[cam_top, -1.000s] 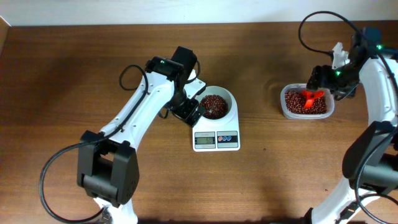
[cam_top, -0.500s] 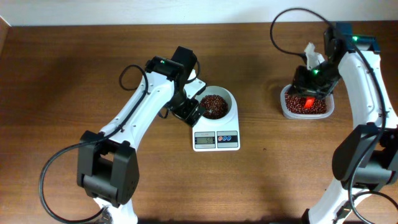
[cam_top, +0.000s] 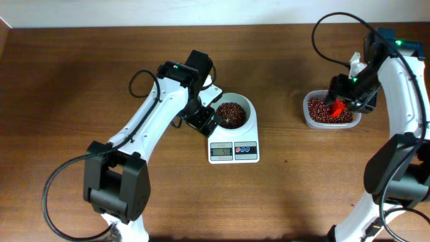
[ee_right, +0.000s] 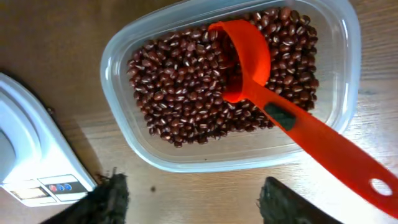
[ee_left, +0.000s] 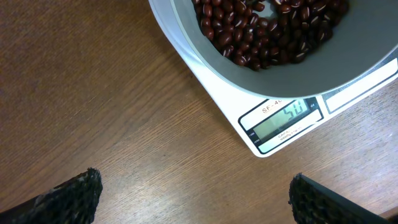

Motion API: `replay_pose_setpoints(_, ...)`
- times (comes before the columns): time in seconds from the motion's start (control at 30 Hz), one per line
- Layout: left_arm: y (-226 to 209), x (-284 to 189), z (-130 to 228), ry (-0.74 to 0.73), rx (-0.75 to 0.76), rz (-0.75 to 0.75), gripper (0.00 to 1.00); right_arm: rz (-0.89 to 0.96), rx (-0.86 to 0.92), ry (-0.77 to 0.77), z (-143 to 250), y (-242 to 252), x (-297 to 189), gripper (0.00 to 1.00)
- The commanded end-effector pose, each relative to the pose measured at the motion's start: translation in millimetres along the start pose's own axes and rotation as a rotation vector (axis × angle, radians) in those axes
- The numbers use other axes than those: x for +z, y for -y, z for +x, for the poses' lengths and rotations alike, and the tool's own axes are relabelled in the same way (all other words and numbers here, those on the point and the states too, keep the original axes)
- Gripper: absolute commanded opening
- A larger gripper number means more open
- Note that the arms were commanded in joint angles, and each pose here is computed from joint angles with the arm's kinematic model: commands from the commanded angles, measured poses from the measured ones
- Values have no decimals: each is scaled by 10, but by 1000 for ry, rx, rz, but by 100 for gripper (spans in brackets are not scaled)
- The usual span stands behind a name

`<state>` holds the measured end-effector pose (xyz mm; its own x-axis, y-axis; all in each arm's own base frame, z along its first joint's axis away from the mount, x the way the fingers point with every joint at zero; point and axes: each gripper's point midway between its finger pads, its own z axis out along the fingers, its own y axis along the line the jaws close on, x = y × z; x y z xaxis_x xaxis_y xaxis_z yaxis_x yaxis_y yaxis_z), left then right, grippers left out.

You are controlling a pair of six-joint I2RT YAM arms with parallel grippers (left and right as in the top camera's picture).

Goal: Scoop item into bowl and weigh 50g on scale
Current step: 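Lower scoop into the bean tub with right gripper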

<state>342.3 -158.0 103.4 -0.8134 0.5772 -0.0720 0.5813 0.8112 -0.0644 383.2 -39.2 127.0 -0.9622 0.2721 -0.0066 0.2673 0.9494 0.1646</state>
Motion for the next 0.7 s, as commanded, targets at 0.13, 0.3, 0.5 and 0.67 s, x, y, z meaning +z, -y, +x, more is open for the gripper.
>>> replay_pose_setpoints(0.13, 15, 22, -8, -5, 8, 5, 99, -8, -12, 32, -76, -42, -17, 99)
replay_pose_setpoints(0.3, 16, 22, -8, -5, 8, 6, 99, 205, 4, 95, -212, 328, -62, 99)
replay_pose_setpoints(0.5, 16, 22, -8, -5, 8, 6, 99, -160, -5, 4, -18, -319, -35, 99)
replay_pose_setpoints(0.67, 16, 22, -8, -5, 8, 6, 99, -154, -25, 17, -43, -371, -23, 99)
